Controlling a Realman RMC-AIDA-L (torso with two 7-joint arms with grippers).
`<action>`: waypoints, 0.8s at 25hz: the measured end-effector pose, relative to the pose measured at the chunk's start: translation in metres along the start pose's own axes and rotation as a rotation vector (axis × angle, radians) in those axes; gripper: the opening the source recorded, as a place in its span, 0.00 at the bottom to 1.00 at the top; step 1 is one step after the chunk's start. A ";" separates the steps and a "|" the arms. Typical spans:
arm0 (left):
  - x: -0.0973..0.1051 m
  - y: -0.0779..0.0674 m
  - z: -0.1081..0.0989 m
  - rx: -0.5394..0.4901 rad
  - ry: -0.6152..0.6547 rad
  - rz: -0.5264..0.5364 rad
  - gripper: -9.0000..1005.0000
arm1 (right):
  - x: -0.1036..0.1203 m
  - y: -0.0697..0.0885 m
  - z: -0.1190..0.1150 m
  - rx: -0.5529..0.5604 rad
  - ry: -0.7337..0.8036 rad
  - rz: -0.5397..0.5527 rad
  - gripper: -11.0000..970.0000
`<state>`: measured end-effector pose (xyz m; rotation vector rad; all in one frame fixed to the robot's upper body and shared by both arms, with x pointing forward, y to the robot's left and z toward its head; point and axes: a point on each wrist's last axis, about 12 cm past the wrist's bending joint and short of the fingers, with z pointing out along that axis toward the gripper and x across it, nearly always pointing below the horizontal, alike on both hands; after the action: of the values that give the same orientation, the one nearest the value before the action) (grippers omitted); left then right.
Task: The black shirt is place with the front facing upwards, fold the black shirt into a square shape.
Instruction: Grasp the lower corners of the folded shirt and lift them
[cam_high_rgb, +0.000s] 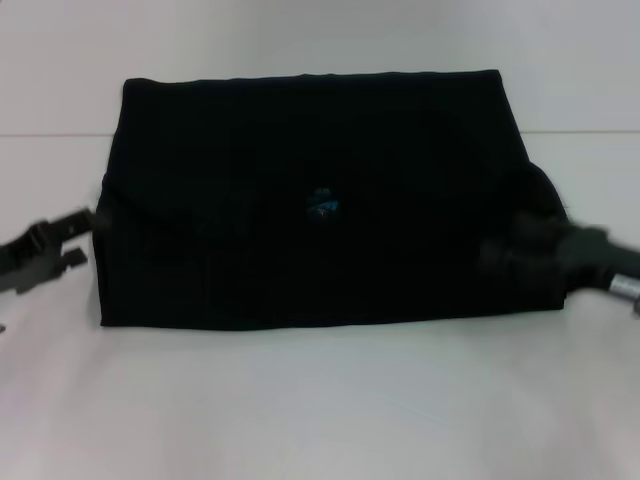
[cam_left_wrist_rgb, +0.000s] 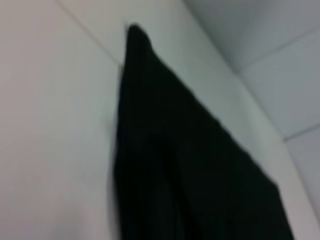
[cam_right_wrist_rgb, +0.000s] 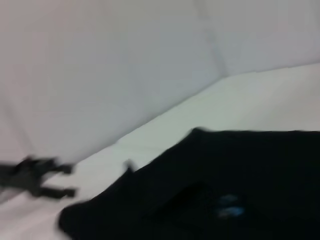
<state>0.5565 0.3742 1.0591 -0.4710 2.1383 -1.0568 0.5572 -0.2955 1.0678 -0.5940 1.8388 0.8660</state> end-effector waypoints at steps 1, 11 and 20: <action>0.001 0.001 -0.001 -0.007 0.017 0.011 0.70 | 0.005 0.006 0.002 -0.031 0.008 -0.038 0.97; 0.004 0.005 -0.010 -0.024 0.037 0.101 0.87 | 0.033 0.028 0.015 -0.097 0.049 -0.157 0.97; 0.013 -0.001 0.014 -0.064 0.085 0.161 0.87 | 0.033 0.030 0.018 -0.107 0.059 -0.159 0.97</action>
<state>0.5578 0.3583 1.0489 -0.2819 2.2484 -0.9359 0.5327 -0.2635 1.0414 -0.8301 1.7784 0.8517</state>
